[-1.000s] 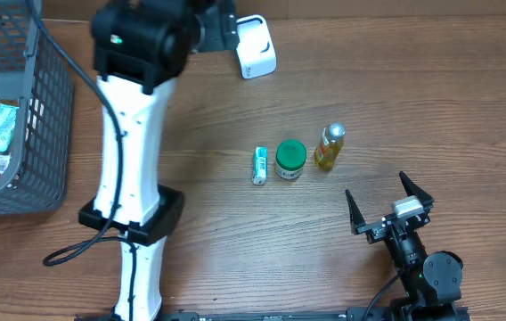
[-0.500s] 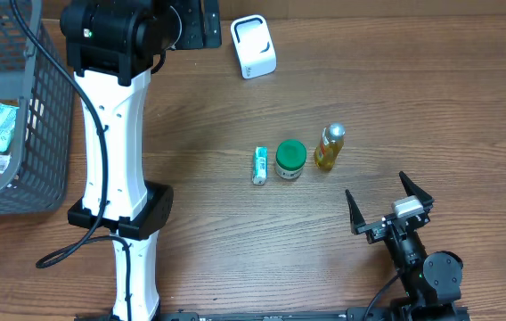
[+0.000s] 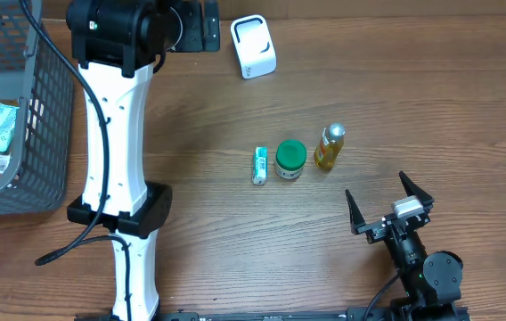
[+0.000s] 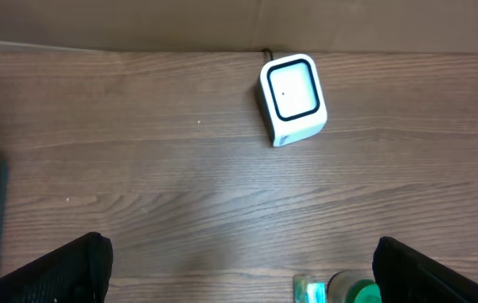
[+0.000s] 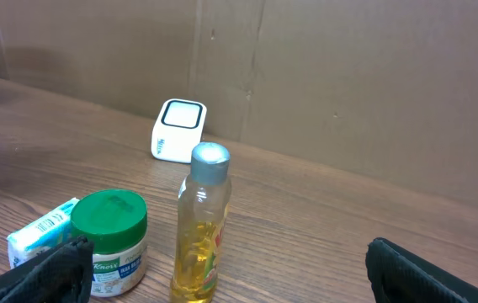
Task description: Scan the item barcode
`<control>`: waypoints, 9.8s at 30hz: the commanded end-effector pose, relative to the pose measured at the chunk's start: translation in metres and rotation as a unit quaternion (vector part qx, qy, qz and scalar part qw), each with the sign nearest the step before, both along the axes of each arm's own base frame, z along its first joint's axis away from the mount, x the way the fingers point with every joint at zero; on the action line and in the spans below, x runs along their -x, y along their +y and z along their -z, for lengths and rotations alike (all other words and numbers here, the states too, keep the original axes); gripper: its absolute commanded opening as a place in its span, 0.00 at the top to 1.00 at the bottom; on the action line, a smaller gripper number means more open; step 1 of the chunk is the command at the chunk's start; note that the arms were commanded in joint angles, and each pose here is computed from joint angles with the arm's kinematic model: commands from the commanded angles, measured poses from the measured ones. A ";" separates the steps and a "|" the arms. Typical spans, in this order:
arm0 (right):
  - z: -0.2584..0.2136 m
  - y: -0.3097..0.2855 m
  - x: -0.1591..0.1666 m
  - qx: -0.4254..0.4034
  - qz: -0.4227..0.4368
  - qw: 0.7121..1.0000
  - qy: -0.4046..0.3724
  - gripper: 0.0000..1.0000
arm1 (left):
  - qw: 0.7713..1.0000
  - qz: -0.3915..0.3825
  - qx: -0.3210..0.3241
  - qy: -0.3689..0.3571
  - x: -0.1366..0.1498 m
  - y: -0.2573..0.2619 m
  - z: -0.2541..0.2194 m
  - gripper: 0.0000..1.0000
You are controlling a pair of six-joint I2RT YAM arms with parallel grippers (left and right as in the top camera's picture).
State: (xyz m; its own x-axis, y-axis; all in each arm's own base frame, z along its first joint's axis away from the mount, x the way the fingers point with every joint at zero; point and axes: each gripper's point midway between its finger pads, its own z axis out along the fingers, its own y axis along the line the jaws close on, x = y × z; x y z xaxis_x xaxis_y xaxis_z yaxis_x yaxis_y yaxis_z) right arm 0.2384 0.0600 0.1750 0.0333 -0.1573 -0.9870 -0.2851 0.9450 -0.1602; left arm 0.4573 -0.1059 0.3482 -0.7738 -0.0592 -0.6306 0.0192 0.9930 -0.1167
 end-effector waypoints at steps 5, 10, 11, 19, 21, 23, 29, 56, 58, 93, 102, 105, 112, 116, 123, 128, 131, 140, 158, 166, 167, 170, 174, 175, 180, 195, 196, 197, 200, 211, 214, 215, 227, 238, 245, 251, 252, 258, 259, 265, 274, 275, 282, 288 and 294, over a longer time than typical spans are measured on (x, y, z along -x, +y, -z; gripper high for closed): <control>0.003 0.001 0.000 0.000 -0.002 1.000 0.000 0.00 | 0.999 -0.038 -0.016 -0.003 -0.005 0.042 -0.003 0.00; 0.003 0.001 0.000 0.000 -0.002 1.000 0.000 0.00 | 0.997 -0.076 -0.016 -0.002 -0.008 0.077 -0.003 0.00; 0.003 0.001 0.000 0.000 -0.002 1.000 0.000 0.00 | 0.996 -0.083 -0.016 -0.002 -0.009 0.084 -0.003 0.00; 0.003 0.001 0.000 0.000 -0.002 1.000 0.000 0.00 | 0.990 -0.139 -0.016 -0.001 -0.008 0.137 -0.003 0.00; 0.003 0.001 0.000 0.000 -0.002 1.000 0.000 0.00 | 0.988 -0.154 -0.016 -0.001 -0.007 0.151 -0.003 0.00; 0.003 0.001 0.000 0.000 -0.002 1.000 0.000 0.00 | 0.986 -0.165 -0.012 -0.001 -0.005 0.163 -0.003 0.01; 0.003 0.001 0.000 0.000 -0.002 1.000 0.000 0.00 | 0.981 -0.196 -0.005 0.001 0.000 0.194 -0.002 0.00; 0.003 0.001 0.000 0.000 -0.002 1.000 0.000 0.00 | 0.907 -0.382 0.063 0.165 0.078 0.337 0.084 0.01; 0.003 0.001 0.000 0.000 -0.002 1.000 0.000 0.00 | 0.905 -0.386 0.063 0.165 0.080 0.341 0.084 0.00; 0.003 0.001 0.000 0.000 -0.002 1.000 0.000 0.00 | 0.910 -0.371 0.085 0.163 0.076 0.334 0.085 0.00; 0.003 0.001 0.000 0.000 -0.002 1.000 0.000 0.00 | 0.918 -0.351 0.085 0.167 0.074 0.330 0.087 0.00; 0.003 0.001 0.000 0.000 -0.002 1.000 0.000 0.00 | 0.916 -0.349 0.089 0.177 0.075 0.328 0.093 0.00; 0.003 0.001 0.000 0.000 -0.002 1.000 0.000 0.00 | 0.911 -0.346 0.099 0.203 0.074 0.327 0.115 0.00; 0.003 0.001 0.000 0.000 -0.002 1.000 0.000 0.00 | 0.908 -0.346 0.101 0.216 0.072 0.328 0.131 0.00; 0.003 0.001 0.000 0.000 -0.002 1.000 0.000 0.00 | 0.904 -0.345 0.103 0.228 0.069 0.330 0.152 0.00; 0.003 0.001 0.000 0.000 -0.002 1.000 0.000 0.00 | 0.903 -0.347 0.101 0.232 0.069 0.331 0.157 0.00; 0.003 0.001 0.000 0.000 -0.002 1.000 0.000 0.00 | 0.902 -0.354 0.086 0.234 0.072 0.336 0.157 0.00; 0.003 0.001 0.000 0.000 -0.002 1.000 0.000 0.00 | 0.898 -0.365 0.055 0.240 0.076 0.345 0.159 0.00; 0.003 0.001 0.000 0.000 -0.002 1.000 0.000 0.00 | 0.933 -0.313 0.098 0.147 0.048 0.329 0.108 0.00; 0.003 0.001 0.000 0.000 -0.002 1.000 0.000 0.00 | 0.953 -0.284 0.108 0.008 0.047 0.308 0.006 0.00; 0.003 0.001 0.000 0.000 -0.002 1.000 0.000 0.00 | 0.953 -0.284 0.104 -0.006 0.050 0.307 -0.005 0.00; 0.003 0.001 0.000 0.000 -0.002 1.000 0.000 0.00 | 0.950 -0.300 0.079 -0.036 0.059 0.313 -0.026 0.00; 0.003 0.001 0.000 0.000 -0.002 1.000 0.000 0.00 | 0.936 -0.350 0.019 -0.042 0.072 0.338 -0.033 0.00; 0.003 0.001 0.000 0.000 -0.002 1.000 0.000 0.00 | 0.931 -0.362 0.007 -0.038 0.075 0.345 -0.031 0.00; 0.003 0.001 0.000 0.000 -0.002 1.000 0.000 0.00 | 0.919 -0.394 -0.017 -0.013 0.086 0.365 -0.019 0.00; 0.003 0.001 0.000 0.000 -0.002 1.000 0.000 0.00 | 0.891 -0.452 -0.001 0.053 0.113 0.420 0.038 0.00; 0.003 0.001 0.000 0.000 -0.002 1.000 0.000 0.00 | 0.889 -0.455 0.001 0.059 0.115 0.423 0.044 0.00; 0.003 0.001 0.000 0.000 -0.002 1.000 0.000 0.00 | 0.888 -0.456 0.002 0.063 0.115 0.425 0.048 0.00; 0.003 0.001 0.000 0.000 -0.002 1.000 0.000 0.00 | 0.886 -0.457 0.004 0.083 0.118 0.430 0.067 0.00; 0.003 0.001 0.000 0.000 -0.002 1.000 0.000 0.00 | 0.873 -0.463 -0.032 0.148 0.129 0.448 0.126 0.00; 0.003 0.001 0.000 0.000 -0.002 1.000 0.000 0.00 | 0.874 -0.461 -0.035 0.152 0.130 0.448 0.131 0.00; 0.003 0.001 0.000 0.000 -0.002 1.000 0.000 0.00 | 0.874 -0.461 -0.035 0.152 0.129 0.449 0.131 0.00; 0.003 0.001 0.000 0.000 -0.002 1.000 0.000 0.00 | 0.884 -0.435 -0.043 0.167 0.118 0.457 0.155 0.00; 0.003 0.001 0.000 0.000 -0.002 1.000 0.000 0.00 | 0.913 -0.337 -0.083 0.216 0.096 0.474 0.219 0.00; 0.003 0.001 0.000 0.000 -0.002 1.000 0.000 0.00 | 0.934 -0.278 -0.137 0.181 0.066 0.480 0.214 0.00; 0.003 0.001 0.000 0.000 -0.002 1.000 0.000 0.00 | 0.948 -0.173 -0.210 0.163 0.030 0.468 0.210 0.00; 0.003 0.001 0.000 0.000 -0.002 1.000 0.000 0.00 | 0.947 -0.164 -0.218 0.167 0.027 0.466 0.212 0.00; 0.003 0.001 0.000 0.000 -0.002 1.000 0.000 0.00 | 0.939 -0.132 -0.247 0.201 0.024 0.464 0.233 0.00; 0.003 0.001 0.000 0.000 -0.002 1.000 0.000 0.00 | 0.937 -0.129 -0.248 0.209 0.025 0.465 0.239 0.00; 0.003 0.001 0.000 0.000 -0.002 1.000 0.000 0.00 | 0.925 -0.123 -0.262 0.245 0.034 0.470 0.257 0.00; 0.003 0.001 0.000 0.000 -0.002 1.000 0.000 0.00 | 0.924 -0.081 -0.269 0.259 0.037 0.466 0.266 0.00; 0.003 0.001 0.000 0.000 -0.002 1.000 0.000 0.00 | 0.924 -0.077 -0.269 0.262 0.038 0.465 0.269 0.00; 0.003 0.001 0.000 0.000 -0.002 1.000 0.000 0.00 | 0.916 -0.050 -0.276 0.286 0.048 0.462 0.289 0.02; 0.003 0.001 0.000 0.000 -0.002 1.000 0.000 0.00 | 0.892 -0.076 -0.314 0.316 0.064 0.479 0.300 0.07; 0.003 0.001 0.000 0.000 -0.002 1.000 0.000 0.00 | 0.892 -0.094 -0.304 0.320 0.072 0.483 0.305 0.56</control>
State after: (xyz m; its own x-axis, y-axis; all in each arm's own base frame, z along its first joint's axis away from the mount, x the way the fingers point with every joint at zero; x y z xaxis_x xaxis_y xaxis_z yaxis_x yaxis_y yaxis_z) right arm 0.2384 0.0601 0.1750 0.0334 -0.1573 -0.9870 -0.2855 0.9449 -0.1602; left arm 0.3988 0.3798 0.0563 -0.9981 0.0031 -0.0618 -0.0304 0.8452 0.5336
